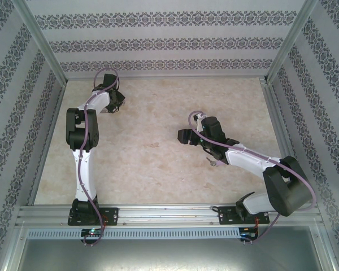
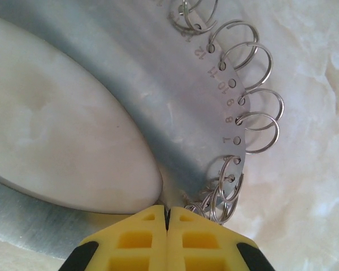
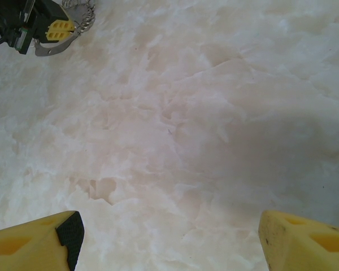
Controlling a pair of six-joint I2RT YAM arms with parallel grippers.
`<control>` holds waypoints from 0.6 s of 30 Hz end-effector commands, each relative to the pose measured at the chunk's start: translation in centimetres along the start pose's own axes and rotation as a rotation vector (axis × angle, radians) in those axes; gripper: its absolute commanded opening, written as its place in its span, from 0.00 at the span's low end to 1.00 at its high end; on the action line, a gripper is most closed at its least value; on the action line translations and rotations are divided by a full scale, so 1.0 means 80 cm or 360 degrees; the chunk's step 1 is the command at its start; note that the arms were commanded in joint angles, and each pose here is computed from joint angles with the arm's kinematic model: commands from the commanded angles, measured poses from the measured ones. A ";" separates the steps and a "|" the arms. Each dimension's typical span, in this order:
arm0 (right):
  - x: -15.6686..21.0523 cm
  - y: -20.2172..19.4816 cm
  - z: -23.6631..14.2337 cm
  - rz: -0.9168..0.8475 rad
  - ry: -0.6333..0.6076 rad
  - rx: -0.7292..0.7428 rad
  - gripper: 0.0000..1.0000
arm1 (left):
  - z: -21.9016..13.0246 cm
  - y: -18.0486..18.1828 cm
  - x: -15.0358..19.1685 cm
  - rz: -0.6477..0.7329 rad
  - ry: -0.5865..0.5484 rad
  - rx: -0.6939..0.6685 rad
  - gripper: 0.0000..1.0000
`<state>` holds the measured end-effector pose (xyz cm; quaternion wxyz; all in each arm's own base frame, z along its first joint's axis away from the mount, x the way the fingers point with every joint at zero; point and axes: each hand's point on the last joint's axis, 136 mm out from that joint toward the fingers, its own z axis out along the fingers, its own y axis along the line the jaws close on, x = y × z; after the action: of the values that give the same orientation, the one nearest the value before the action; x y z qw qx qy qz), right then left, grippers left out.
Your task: Put the keys on the keyring
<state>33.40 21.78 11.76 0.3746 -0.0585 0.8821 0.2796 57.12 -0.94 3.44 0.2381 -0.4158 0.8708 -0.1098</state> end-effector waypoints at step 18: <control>0.033 -0.009 -0.009 0.0034 0.0022 -0.0007 0.81 | -0.098 -0.012 0.195 0.0020 0.0153 0.0275 0.00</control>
<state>31.93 20.98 9.74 0.3596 -0.0555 0.8903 0.2740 45.90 -11.43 3.47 0.2032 -0.3720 0.8901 -0.1673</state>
